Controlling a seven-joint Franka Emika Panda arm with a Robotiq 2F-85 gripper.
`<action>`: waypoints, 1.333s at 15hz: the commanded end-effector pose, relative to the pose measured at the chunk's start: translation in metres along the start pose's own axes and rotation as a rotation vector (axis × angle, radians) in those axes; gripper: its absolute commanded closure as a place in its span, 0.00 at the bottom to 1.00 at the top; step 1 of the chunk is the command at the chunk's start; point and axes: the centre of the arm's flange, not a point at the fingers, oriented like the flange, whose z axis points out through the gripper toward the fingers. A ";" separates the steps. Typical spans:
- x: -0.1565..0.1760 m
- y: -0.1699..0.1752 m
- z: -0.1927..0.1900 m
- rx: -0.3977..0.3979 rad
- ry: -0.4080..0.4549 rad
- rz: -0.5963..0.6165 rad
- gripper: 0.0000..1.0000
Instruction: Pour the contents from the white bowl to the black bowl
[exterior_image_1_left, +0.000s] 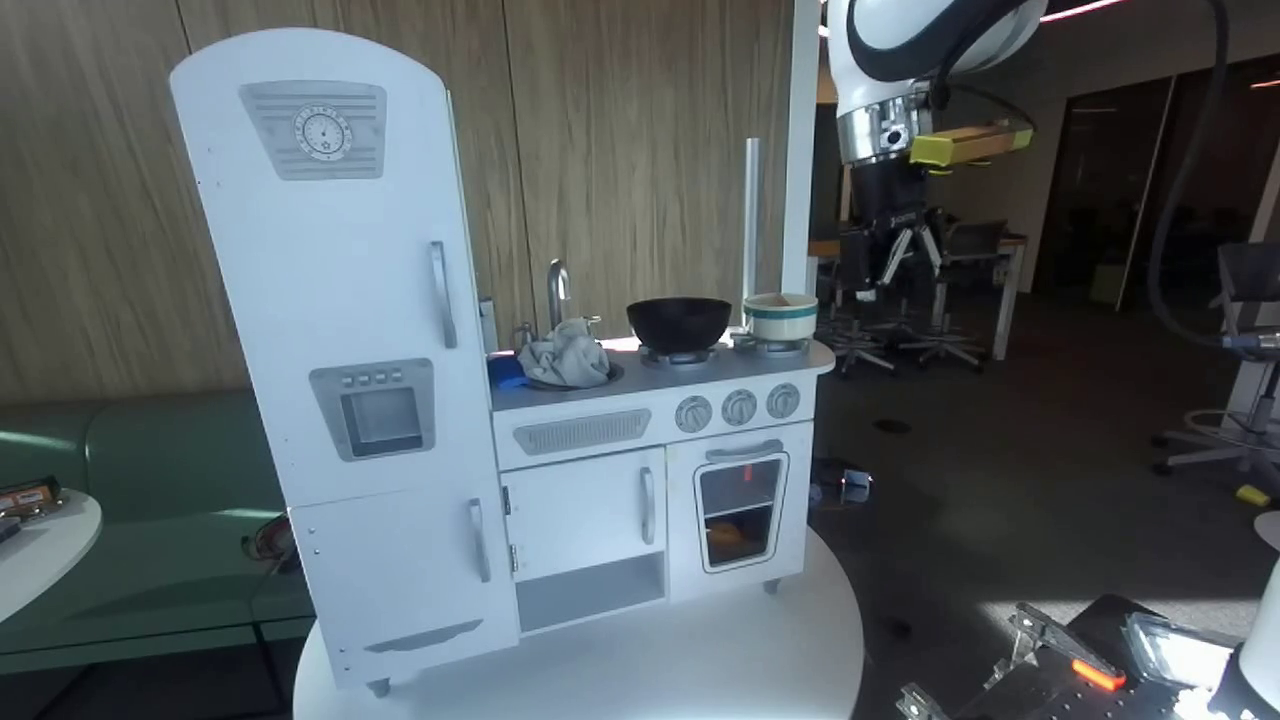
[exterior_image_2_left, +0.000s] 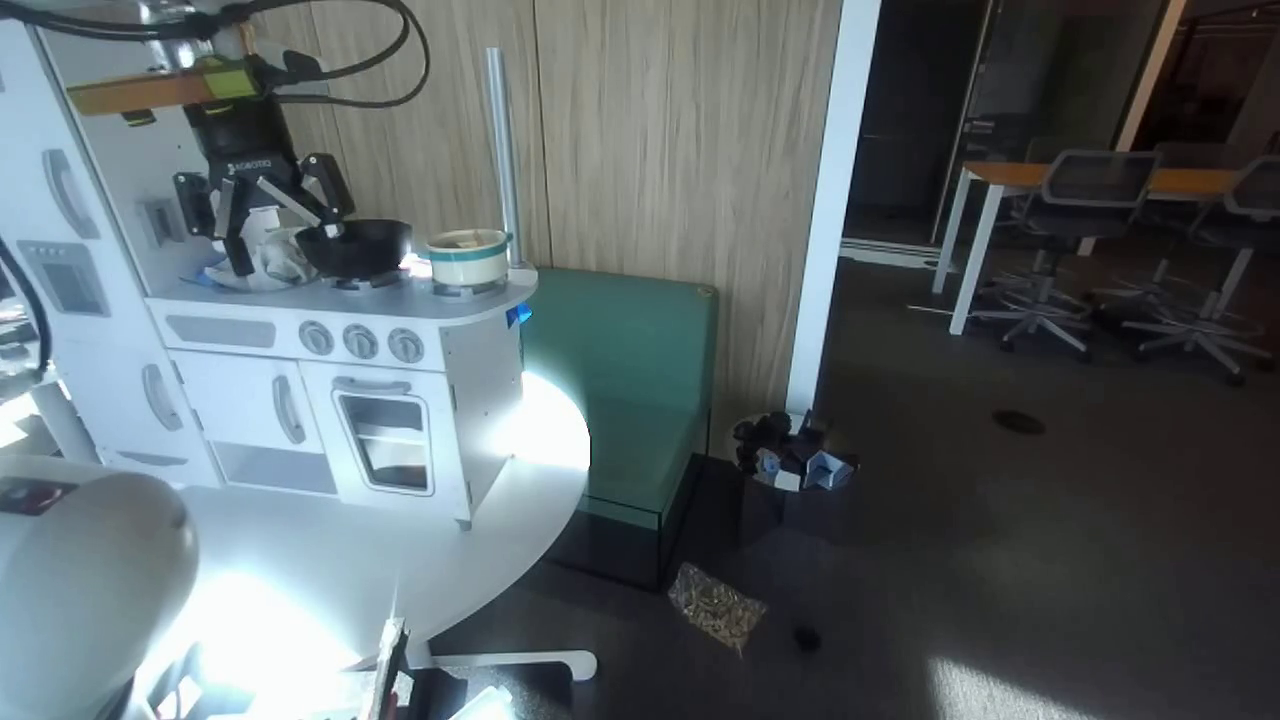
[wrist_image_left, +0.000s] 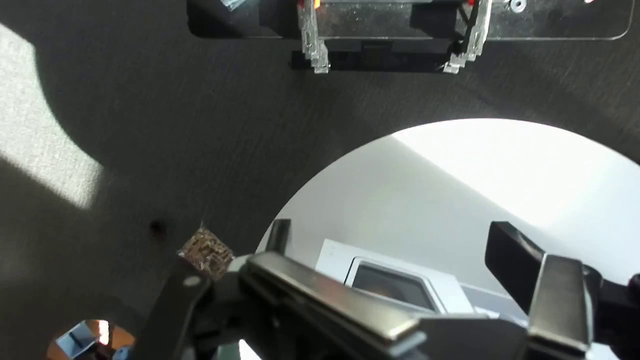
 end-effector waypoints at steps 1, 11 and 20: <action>0.048 0.051 -0.041 -0.001 0.154 0.102 0.00; 0.170 0.122 -0.039 -0.016 0.318 0.176 0.00; 0.211 0.157 -0.003 0.094 0.283 0.126 0.00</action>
